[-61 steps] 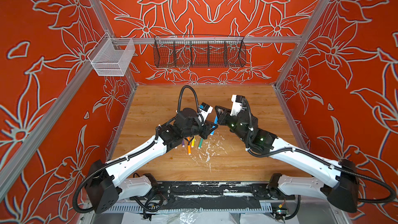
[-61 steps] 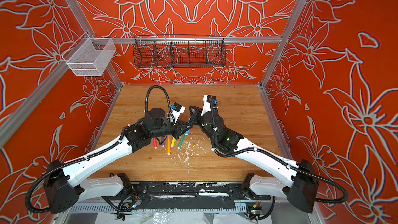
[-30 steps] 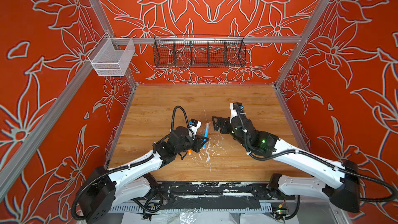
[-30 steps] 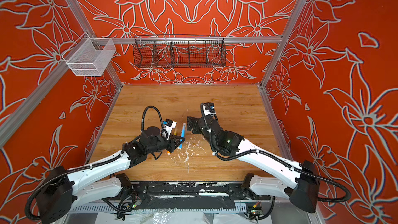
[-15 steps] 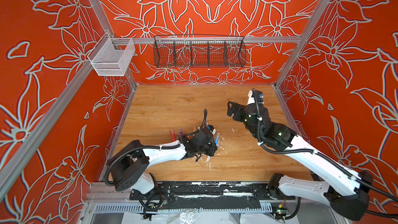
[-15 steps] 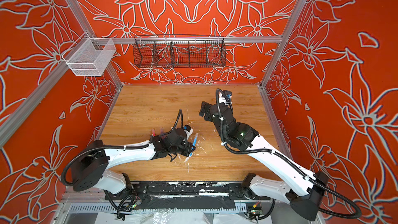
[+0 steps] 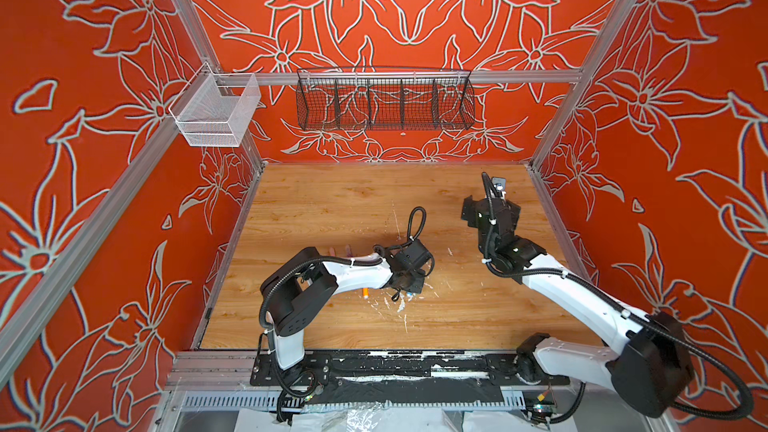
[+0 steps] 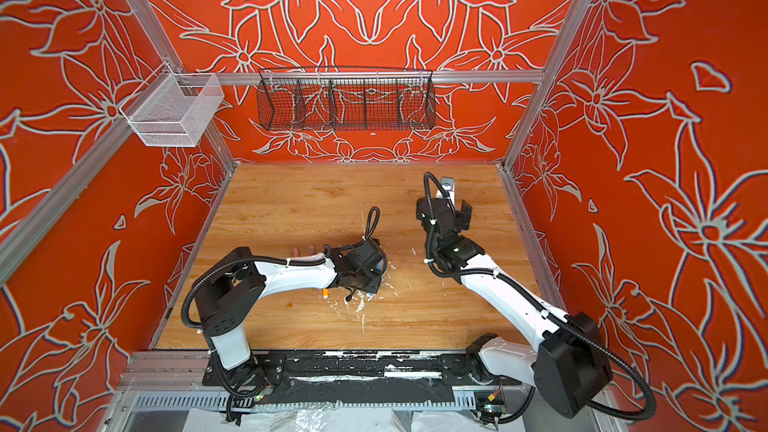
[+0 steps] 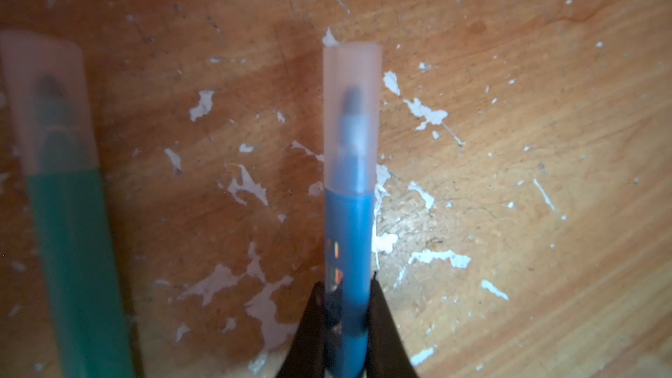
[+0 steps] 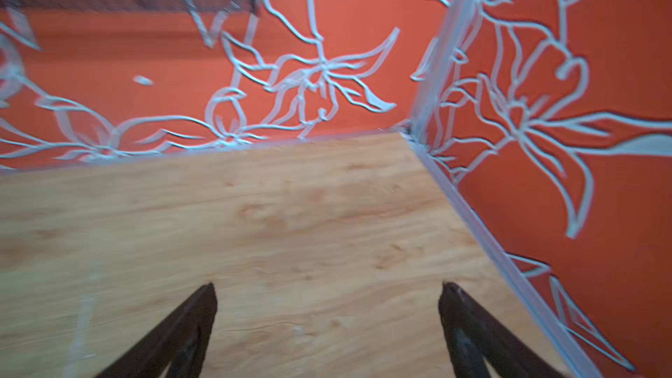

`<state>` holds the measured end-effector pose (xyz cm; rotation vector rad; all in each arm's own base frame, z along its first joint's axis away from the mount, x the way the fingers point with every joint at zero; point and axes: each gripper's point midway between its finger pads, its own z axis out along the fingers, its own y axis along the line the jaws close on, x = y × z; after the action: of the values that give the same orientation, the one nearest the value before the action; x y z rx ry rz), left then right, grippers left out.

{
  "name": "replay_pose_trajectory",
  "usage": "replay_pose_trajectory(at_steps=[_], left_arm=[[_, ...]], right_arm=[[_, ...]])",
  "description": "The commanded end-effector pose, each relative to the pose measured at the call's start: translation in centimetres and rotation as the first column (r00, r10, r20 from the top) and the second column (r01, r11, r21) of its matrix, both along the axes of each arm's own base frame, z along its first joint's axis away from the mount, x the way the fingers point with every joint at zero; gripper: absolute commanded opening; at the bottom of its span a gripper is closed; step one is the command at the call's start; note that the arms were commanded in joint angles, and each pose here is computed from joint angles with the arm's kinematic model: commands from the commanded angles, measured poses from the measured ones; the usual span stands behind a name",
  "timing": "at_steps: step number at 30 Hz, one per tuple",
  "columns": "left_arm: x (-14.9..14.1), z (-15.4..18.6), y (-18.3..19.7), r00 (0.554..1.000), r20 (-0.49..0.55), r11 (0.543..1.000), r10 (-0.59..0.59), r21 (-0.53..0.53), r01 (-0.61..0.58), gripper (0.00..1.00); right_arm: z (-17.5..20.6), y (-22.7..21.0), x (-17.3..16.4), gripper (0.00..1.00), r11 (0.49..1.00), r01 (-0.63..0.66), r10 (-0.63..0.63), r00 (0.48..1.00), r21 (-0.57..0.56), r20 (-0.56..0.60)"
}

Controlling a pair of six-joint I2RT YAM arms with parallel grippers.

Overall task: Insert pens into pen caps
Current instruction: Place the pen at the center of the table.

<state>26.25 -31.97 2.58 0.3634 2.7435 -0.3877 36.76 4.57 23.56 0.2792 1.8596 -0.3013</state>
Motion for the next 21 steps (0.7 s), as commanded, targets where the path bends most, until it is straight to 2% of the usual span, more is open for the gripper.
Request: replay_pose_trajectory(at_steps=[1,3,4,6,8,9,10,12,13,14,15,16,17,18,21], left_arm=[[-0.1,-0.4,1.2,1.0,-0.019,0.996,0.004,0.087,-0.002,0.36],[0.4,1.0,1.1,1.0,0.007,0.996,-0.001,0.094,0.0,0.53],[0.7,2.0,1.1,1.0,0.026,0.995,-0.003,0.097,0.0,0.67],[1.4,4.3,1.2,0.997,0.075,0.995,-0.005,0.099,-0.002,0.8],[2.2,7.2,1.6,0.99,0.138,0.996,-0.005,0.094,-0.008,0.85],[2.7,9.0,2.0,0.984,0.177,0.996,0.001,0.087,-0.017,0.85],[3.3,10.9,2.8,0.976,0.219,0.996,0.014,0.083,-0.033,0.85],[4.7,14.5,5.0,0.949,0.308,0.994,0.066,0.061,-0.089,0.85],[5.7,16.5,7.0,0.922,0.366,0.987,0.125,0.049,-0.153,0.85],[6.4,18.1,9.1,0.89,0.417,0.975,0.183,0.039,-0.219,0.85],[7.3,19.9,11.9,0.835,0.487,0.951,0.256,0.025,-0.307,0.85],[7.9,21.3,15.0,0.764,0.557,0.917,0.326,0.009,-0.398,0.86],[8.3,21.9,17.8,0.699,0.611,0.884,0.372,-0.002,-0.468,0.87],[8.5,22.7,21.0,0.614,0.668,0.84,0.42,-0.03,-0.542,0.88],[8.1,21.4,28.0,0.447,0.781,0.769,0.435,-0.065,-0.636,0.92]], right_arm=[[-1.7,-2.8,0.5,0.98,0.999,0.049,-0.049,0.999,0.001,0.015],[-3.6,-4.0,0.6,0.98,0.998,0.059,-0.059,0.998,-0.038,-0.006],[-4.5,-4.7,0.6,0.97,0.995,0.076,-0.076,0.997,-0.062,-0.008],[-6.2,-6.1,0.6,0.98,0.99,0.109,-0.111,0.994,-0.089,-0.011],[-6.7,-7.6,0.8,0.98,0.981,0.172,-0.174,0.984,-0.087,-0.024],[-7.4,-7.6,0.7,0.97,0.984,0.145,-0.155,0.983,-0.106,-0.094],[-7.8,-7.4,0.9,0.97,0.988,0.113,-0.125,0.986,-0.108,-0.111],[-7.7,-7.6,0.6,0.97,0.987,0.12,-0.13,0.986,-0.108,-0.1],[-7.9,-7.5,0.4,0.97,0.989,0.1,-0.112,0.988,-0.11,-0.104],[-7.8,-7.6,0.2,0.97,0.989,0.1,-0.11,0.989,-0.11,-0.097],[-7.8,-7.5,0.0,0.97,0.989,0.079,-0.092,0.99,-0.124,-0.105],[-8.3,-7.4,-0.2,0.97,0.988,0.054,-0.072,0.989,-0.146,-0.126],[-8.7,-8.0,-0.4,0.98,0.984,0.084,-0.104,0.987,-0.159,-0.123],[-9.4,-8.6,-0.7,0.98,0.979,0.112,-0.135,0.983,-0.173,-0.125],[-11.6,-8.6,0.1,0.98,0.982,0.079,-0.104,0.985,-0.174,-0.138]])
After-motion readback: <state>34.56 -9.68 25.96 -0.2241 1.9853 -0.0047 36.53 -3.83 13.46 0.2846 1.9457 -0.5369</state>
